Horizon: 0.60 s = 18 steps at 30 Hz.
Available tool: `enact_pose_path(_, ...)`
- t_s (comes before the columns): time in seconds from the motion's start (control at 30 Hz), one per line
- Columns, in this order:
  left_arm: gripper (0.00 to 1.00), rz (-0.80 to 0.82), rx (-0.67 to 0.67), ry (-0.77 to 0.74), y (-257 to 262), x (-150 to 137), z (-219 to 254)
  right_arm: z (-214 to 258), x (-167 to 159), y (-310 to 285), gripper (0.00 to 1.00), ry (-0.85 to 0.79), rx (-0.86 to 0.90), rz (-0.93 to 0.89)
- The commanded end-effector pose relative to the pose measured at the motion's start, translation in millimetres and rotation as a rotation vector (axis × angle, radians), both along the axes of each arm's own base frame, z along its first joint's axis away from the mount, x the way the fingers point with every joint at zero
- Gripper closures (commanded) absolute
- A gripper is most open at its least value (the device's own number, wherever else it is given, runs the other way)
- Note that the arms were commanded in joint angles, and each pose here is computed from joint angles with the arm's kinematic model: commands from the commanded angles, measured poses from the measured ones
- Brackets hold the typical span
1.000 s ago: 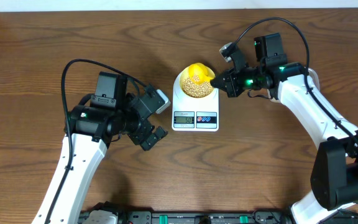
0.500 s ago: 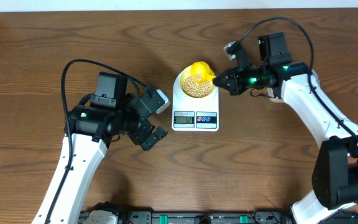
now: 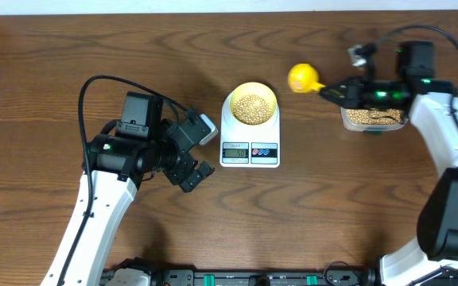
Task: Scoop item into bowl and weigh 50g on scale
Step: 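Carry the scoop right to the tub and tip soybeans back in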
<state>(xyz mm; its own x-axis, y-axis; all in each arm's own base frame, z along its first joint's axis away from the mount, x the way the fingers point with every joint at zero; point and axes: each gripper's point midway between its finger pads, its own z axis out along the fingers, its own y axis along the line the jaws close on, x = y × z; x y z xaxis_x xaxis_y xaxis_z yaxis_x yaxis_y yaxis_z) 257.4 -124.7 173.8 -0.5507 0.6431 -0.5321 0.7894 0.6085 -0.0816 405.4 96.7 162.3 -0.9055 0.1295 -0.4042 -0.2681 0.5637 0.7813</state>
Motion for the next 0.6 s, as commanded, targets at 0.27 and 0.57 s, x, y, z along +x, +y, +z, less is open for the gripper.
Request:
enact_pose_path(0.27,0.02,-0.009,-0.001,-0.027,1,3,7,-31,-35,-120,0.99,0.08,-0.179,-0.151)
enact_pose_path(0.57,0.02,-0.009,-0.001,-0.027,1,3,7,-56,-28,-151,0.98,0.081,-0.438,-0.183)
